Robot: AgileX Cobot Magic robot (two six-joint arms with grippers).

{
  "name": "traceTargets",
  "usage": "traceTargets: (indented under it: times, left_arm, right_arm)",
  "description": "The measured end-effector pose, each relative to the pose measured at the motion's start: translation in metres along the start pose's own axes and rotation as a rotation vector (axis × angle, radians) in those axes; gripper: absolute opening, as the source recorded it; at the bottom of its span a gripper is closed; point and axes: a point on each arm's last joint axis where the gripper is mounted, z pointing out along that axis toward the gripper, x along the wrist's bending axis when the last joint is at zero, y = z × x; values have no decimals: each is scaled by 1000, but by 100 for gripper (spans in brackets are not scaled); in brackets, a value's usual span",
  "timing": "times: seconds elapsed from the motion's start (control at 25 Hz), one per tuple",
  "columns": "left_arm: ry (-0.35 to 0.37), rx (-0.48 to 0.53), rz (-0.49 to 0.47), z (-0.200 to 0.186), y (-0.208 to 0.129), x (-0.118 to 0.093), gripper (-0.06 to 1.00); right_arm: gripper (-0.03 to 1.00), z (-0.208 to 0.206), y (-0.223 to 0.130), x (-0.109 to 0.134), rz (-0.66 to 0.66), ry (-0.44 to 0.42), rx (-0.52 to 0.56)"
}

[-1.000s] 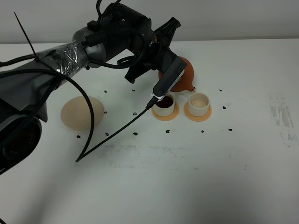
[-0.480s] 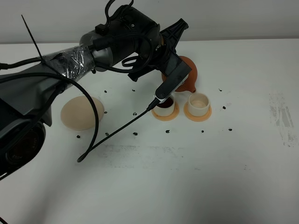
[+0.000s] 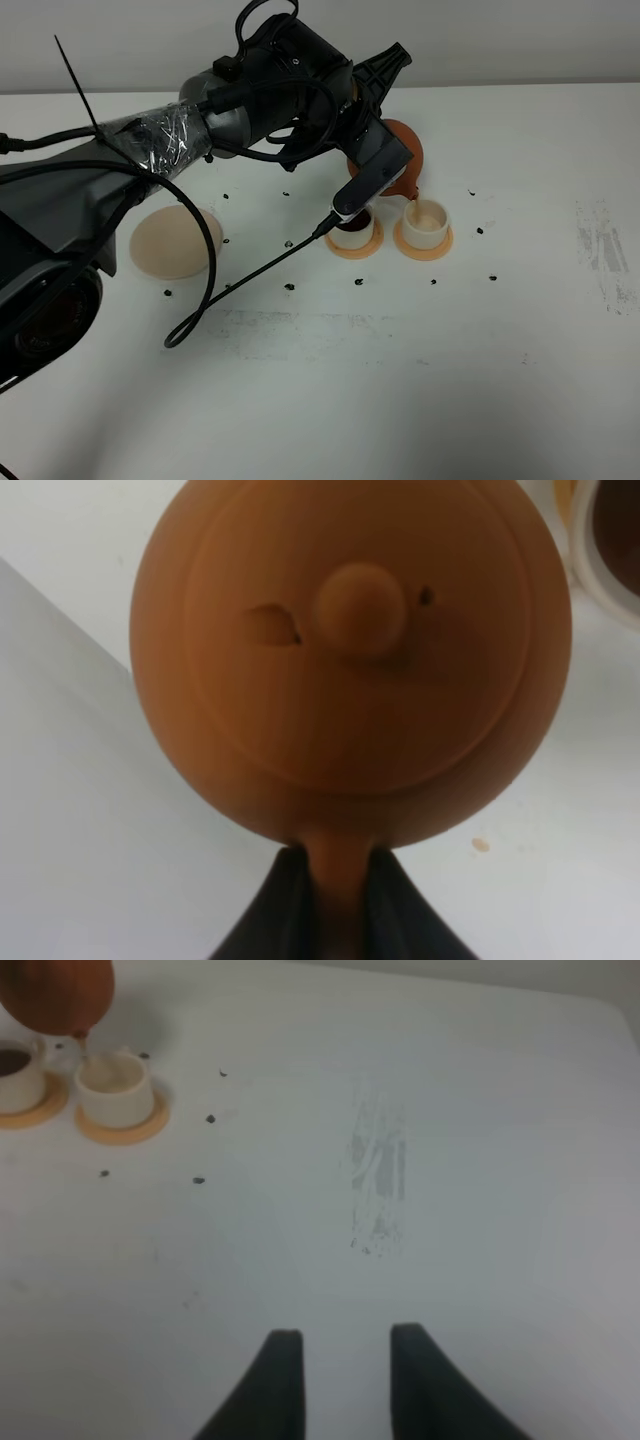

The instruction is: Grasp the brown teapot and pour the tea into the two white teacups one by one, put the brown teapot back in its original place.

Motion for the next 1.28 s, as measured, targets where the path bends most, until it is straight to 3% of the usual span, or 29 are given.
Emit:
traceTargets:
  times: [0.6, 1.28]
  left_arm:
    - [50, 51, 106, 10, 10, 0, 13]
    - [76, 78, 164, 8, 15, 5, 13]
  right_arm:
    - [23, 0, 0, 0, 0, 0, 0]
    - [23, 0, 0, 0, 0, 0, 0]
